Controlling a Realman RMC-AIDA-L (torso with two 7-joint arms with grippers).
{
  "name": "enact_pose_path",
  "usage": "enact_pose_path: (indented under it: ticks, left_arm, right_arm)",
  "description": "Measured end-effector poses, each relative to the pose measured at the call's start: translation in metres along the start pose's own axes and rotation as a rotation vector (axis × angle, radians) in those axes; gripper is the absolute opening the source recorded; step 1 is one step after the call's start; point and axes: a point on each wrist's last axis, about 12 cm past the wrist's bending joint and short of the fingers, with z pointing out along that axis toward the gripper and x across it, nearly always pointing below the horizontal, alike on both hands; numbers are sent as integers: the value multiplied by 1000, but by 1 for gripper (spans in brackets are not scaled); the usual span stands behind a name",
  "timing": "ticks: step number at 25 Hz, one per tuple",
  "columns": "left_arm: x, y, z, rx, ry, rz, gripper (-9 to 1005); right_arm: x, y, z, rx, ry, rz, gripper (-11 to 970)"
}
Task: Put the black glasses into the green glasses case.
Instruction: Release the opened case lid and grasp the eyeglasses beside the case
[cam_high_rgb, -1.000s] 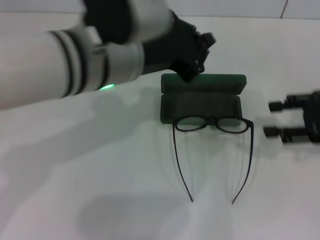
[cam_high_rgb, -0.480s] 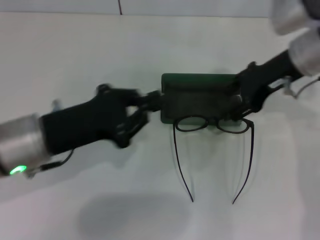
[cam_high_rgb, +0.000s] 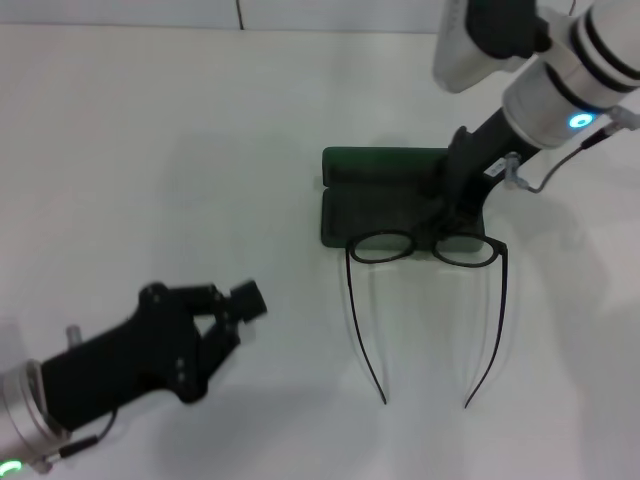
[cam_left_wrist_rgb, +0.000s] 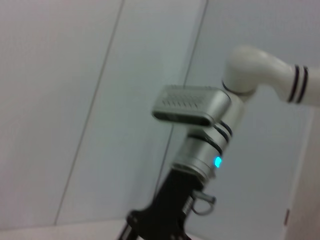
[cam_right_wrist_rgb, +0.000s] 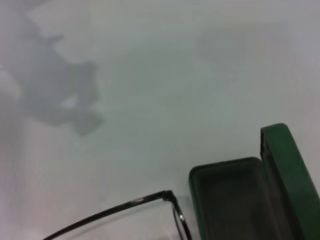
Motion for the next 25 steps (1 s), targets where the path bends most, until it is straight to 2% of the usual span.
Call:
enact_pose_path:
  ticks: [4,13,20,22,25]
  left_arm:
    - [6,-4,1,14,27,-11,46]
    - [7,8,22,34,49,-22,44]
    - [6,11,27,32,53,-14,43]
    - [7,11,27,28,56,-15,43]
    - [9,10,23,15,60,-21,42]
  right_arm:
    - [-3,0,8,10,15,-11,540]
    - [-2,3,16,0,38,-24,526]
    - [-7,5,15,-10,10,-28,516]
    - [-9,5,15,-9,0,-27,364]
    - [-9,5,15,-14,-10,-24,269]
